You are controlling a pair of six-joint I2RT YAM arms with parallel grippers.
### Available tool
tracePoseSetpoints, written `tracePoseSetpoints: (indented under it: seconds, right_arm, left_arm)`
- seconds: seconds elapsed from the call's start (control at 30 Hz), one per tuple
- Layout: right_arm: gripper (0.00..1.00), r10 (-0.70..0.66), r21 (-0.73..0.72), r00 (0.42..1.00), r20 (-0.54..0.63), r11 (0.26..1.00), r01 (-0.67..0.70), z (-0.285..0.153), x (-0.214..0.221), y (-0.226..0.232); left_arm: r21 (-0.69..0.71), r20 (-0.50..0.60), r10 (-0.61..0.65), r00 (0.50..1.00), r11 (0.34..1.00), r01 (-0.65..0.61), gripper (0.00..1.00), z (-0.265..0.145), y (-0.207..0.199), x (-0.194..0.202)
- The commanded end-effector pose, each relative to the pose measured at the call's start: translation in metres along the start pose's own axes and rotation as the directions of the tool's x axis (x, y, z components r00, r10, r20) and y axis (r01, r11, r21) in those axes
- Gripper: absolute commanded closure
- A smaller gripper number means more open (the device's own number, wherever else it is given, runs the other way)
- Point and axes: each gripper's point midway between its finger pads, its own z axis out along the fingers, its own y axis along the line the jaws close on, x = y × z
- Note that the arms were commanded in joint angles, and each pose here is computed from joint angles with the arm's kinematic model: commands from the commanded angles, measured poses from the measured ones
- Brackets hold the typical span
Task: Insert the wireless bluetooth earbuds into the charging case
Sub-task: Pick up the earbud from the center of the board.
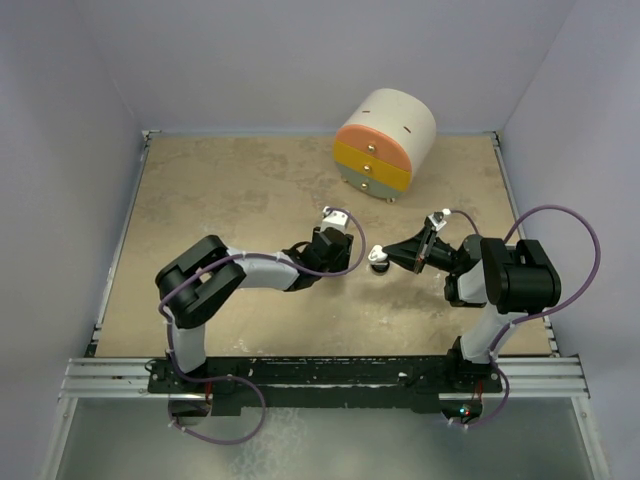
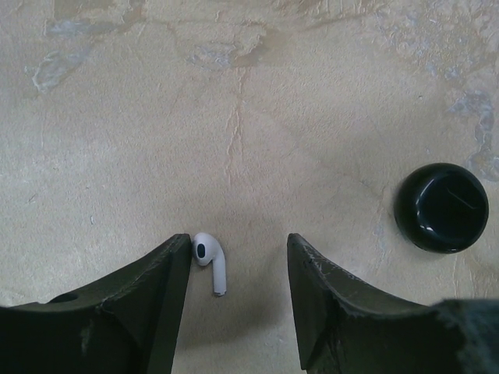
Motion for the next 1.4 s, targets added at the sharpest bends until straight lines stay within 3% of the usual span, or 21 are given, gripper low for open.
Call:
tracePoseSetpoints:
  seconds: [0.0,0.43,1.37]
  right_arm:
    - [1.0,-0.68,-0.268,0.728,0.088,0.688,0.674,-0.013,0.03,0.069]
    - [1.0,-0.68,-0.27,0.728,0.087,0.687,0.674,-0.013,0.03,0.07]
    - [1.0,-0.682,-0.271,0.726,0.087,0.685,0.676,-0.014,0.03,0.071]
  left_arm:
    - [0.002,-0.087,0.042,0.995,0.999,-0.042,0.49,0.005,0.006,0.022]
    - [0.035,-0.095,0.061,0.994,0.998,-0.058,0.58,0.003,0.001,0.023]
    - [-0.138,-0.269,0.134,0.954,0.975,-0.176,0.7,0.004,0.035,0.049]
